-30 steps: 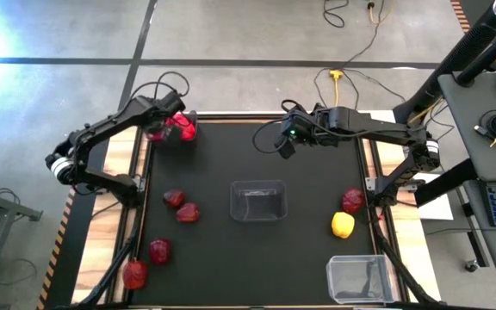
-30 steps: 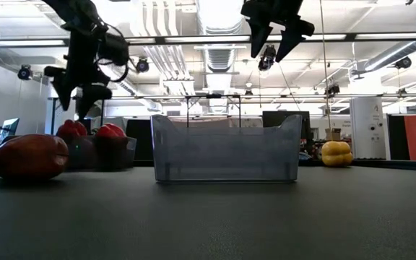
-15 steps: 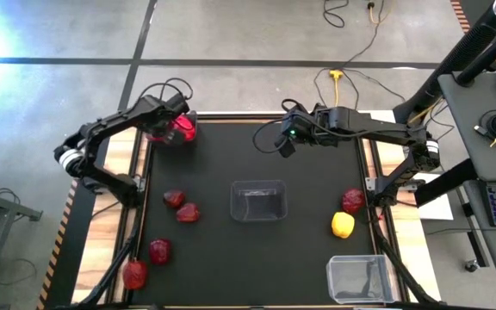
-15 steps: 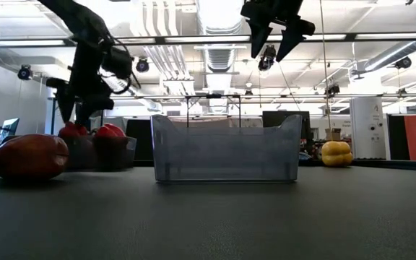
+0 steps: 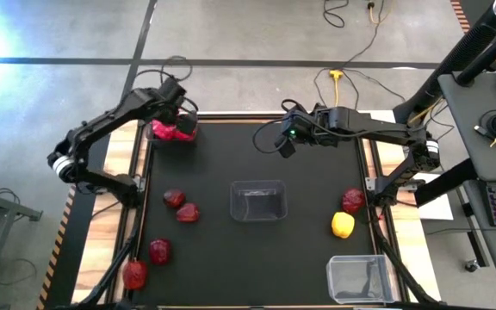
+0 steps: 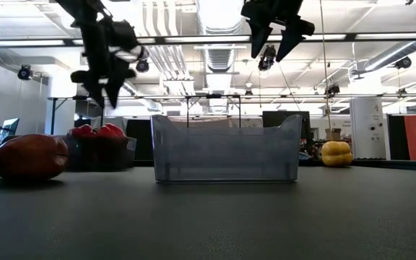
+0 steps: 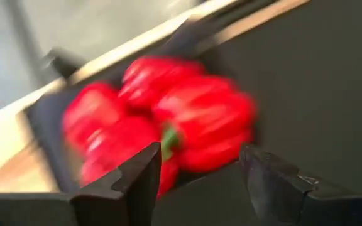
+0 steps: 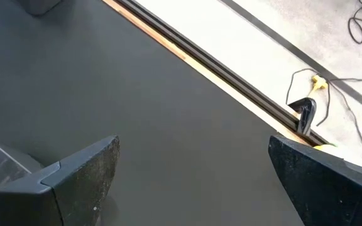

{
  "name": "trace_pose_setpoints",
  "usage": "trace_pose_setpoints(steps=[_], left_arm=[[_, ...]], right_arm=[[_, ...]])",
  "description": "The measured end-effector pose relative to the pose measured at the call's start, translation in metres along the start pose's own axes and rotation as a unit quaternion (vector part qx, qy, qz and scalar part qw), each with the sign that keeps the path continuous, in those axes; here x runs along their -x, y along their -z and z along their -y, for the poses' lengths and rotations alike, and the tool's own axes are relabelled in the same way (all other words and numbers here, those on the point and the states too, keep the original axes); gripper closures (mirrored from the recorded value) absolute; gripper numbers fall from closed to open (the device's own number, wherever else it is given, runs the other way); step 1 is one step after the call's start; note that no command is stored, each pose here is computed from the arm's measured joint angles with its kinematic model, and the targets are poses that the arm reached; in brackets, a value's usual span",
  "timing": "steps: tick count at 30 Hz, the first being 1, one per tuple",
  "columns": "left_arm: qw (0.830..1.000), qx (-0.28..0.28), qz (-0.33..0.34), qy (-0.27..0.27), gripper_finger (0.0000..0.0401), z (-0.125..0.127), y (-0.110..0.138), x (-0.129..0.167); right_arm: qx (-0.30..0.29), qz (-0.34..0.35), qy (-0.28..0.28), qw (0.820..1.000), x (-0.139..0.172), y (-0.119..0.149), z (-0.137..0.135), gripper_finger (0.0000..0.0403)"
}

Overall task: Sort produce into baskets
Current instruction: Put the yellow bell pepper into the bottom black bin

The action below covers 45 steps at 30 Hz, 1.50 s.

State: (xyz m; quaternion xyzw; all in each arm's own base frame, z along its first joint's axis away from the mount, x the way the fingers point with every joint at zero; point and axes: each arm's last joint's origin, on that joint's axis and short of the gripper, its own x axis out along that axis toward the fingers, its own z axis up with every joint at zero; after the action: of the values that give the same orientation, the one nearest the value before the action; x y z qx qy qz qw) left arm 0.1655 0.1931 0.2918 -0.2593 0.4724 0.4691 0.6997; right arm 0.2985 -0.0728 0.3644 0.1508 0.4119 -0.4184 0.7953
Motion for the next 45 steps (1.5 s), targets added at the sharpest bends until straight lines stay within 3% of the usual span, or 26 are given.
trace_pose_setpoints(steps=[4, 8, 11, 15, 24, 33, 39, 45], left_arm=[[0.983, -0.034, 0.084, 0.16, 0.0204, 0.008, -0.002, 0.015], [0.923, -0.087, 0.183, 0.327, 0.0204, 0.025, 0.002, 0.027], [0.88, -0.106, 0.245, 0.393, 0.0204, 0.038, 0.006, 0.03], [0.844, -0.105, 0.3, 0.432, 0.0204, 0.053, 0.009, 0.035], [0.83, -0.109, 0.273, 0.474, 0.016, 0.082, 0.016, 0.037], [0.776, -0.154, 0.287, 0.54, 0.0107, 0.123, 0.039, 0.062], [0.762, -0.172, 0.274, 0.56, 0.0106, 0.144, 0.059, 0.074], [0.76, -0.18, 0.272, 0.562, 0.0106, 0.154, 0.071, 0.081]], right_arm=[[0.02, -0.006, 0.004, 1.0, -0.005, 0.004, -0.001, 0.0003], [0.042, -0.033, 0.015, 0.998, -0.017, 0.014, -0.001, 0.0003], [0.039, -0.071, 0.0, 0.997, -0.028, 0.021, 0.002, 0.0003], [0.024, -0.097, 0.01, 0.995, -0.04, 0.03, 0.004, 0.0003], [-0.028, -0.161, 0.036, 0.986, -0.059, 0.037, 0.025, 0.0003], [-0.109, -0.274, 0.038, 0.955, -0.084, 0.039, 0.078, 0.0003], [-0.17, -0.338, 0.071, 0.923, -0.117, 0.058, 0.11, 0.0003], [-0.222, -0.302, 0.135, 0.917, -0.152, 0.053, 0.148, 0.0003]])
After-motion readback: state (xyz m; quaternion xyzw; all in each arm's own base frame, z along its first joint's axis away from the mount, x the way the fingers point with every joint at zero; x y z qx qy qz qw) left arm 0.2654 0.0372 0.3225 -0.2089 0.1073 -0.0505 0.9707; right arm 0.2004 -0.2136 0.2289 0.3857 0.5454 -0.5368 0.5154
